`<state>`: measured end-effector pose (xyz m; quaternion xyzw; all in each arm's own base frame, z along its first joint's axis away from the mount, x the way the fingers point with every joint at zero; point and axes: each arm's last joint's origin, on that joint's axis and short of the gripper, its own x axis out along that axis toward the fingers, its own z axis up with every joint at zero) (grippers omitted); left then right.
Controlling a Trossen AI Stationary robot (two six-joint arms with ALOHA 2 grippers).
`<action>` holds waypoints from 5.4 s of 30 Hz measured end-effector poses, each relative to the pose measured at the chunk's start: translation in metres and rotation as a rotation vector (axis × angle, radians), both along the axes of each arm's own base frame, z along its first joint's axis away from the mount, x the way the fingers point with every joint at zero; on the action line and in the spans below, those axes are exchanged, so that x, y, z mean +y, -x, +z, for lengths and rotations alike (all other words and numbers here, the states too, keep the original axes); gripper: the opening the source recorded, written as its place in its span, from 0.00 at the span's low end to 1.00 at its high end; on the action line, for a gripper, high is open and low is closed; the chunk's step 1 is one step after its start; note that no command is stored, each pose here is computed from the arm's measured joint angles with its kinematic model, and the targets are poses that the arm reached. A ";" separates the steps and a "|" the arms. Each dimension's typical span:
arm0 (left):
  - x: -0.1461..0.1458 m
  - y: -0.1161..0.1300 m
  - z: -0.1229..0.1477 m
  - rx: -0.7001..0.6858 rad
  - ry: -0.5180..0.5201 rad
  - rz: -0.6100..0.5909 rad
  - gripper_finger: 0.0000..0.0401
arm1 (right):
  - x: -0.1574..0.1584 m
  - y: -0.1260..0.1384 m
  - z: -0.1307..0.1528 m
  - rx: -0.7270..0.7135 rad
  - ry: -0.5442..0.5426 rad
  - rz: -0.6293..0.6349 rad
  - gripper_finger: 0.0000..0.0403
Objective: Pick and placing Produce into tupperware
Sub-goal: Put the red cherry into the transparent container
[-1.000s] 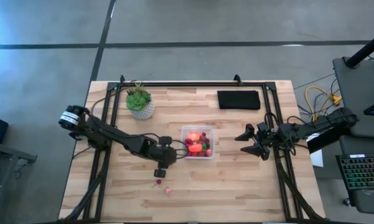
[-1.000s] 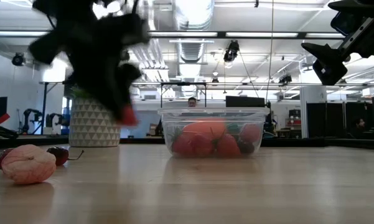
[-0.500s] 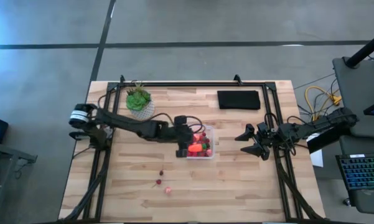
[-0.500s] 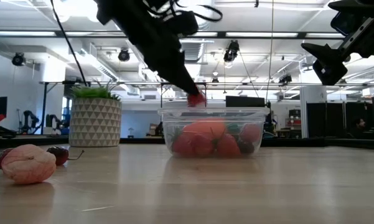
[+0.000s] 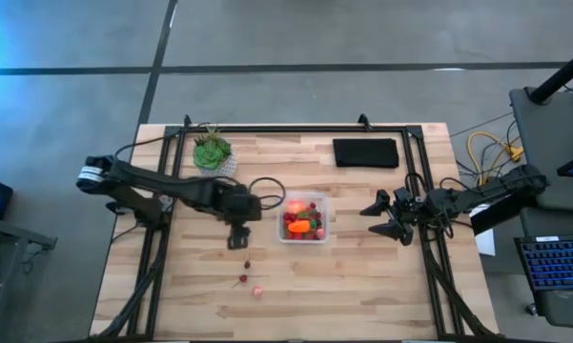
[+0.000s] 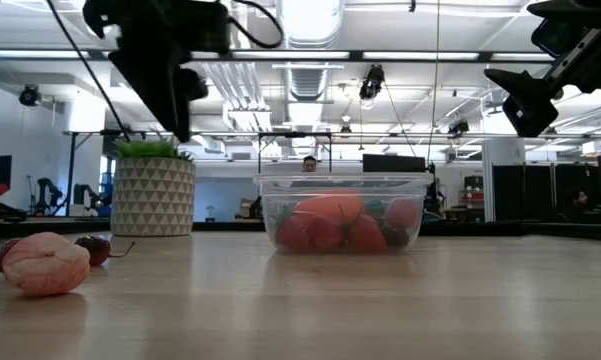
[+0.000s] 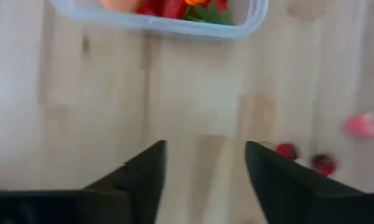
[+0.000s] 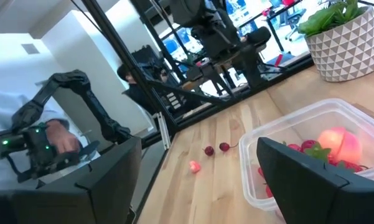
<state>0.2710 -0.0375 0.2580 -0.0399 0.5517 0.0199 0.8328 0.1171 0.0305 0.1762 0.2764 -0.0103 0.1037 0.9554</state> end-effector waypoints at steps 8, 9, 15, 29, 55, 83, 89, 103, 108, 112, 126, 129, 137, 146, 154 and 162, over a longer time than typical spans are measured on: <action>-0.035 0.024 -0.021 0.055 0.192 0.325 0.32 | 0.000 0.000 0.000 -0.001 0.000 0.000 0.76; -0.041 0.026 -0.024 0.066 0.203 0.355 0.33 | 0.000 0.000 0.000 -0.001 0.000 0.000 0.76; -0.063 0.023 -0.041 0.087 0.224 0.588 0.49 | 0.000 0.000 0.000 -0.001 0.000 0.000 0.77; -0.084 0.000 -0.084 0.145 0.241 0.758 0.65 | 0.000 0.000 0.000 -0.001 0.000 0.000 0.78; -0.149 0.052 -0.057 0.099 0.249 0.463 0.55 | 0.000 0.000 0.000 -0.002 -0.001 0.000 0.77; -0.159 0.055 -0.097 0.266 0.119 0.315 0.42 | 0.000 0.000 0.000 -0.002 0.000 0.000 0.77; -0.159 0.055 -0.097 0.253 0.109 0.322 0.27 | 0.000 0.000 0.000 -0.001 0.000 0.000 0.76; -0.153 0.049 -0.098 0.235 0.111 0.345 0.24 | 0.000 0.000 0.000 -0.001 0.000 0.000 0.76; -0.150 0.053 -0.106 0.242 0.109 0.355 0.24 | 0.000 0.000 0.000 -0.002 0.000 0.000 0.77; -0.149 0.054 -0.108 0.252 0.118 0.353 0.24 | 0.000 0.000 0.000 -0.001 0.000 0.000 0.77; -0.151 0.053 -0.107 0.253 0.128 0.350 0.18 | 0.000 0.000 0.000 -0.001 0.000 0.000 0.77; -0.152 0.052 -0.105 0.246 0.129 0.347 0.13 | 0.000 0.000 0.000 -0.001 0.000 0.000 0.76; -0.156 0.038 -0.075 0.109 0.160 0.305 0.13 | 0.000 0.000 0.000 -0.001 0.000 0.000 0.77; -0.121 -0.024 0.001 -0.219 0.096 0.145 0.13 | 0.000 0.000 0.000 -0.002 -0.001 0.000 0.77; -0.030 -0.079 0.019 -0.332 -0.047 0.178 0.16 | 0.000 0.000 0.000 -0.001 0.000 0.000 0.77; 0.021 -0.107 0.005 -0.375 0.044 0.222 0.36 | 0.000 0.000 0.000 -0.001 0.000 0.000 0.77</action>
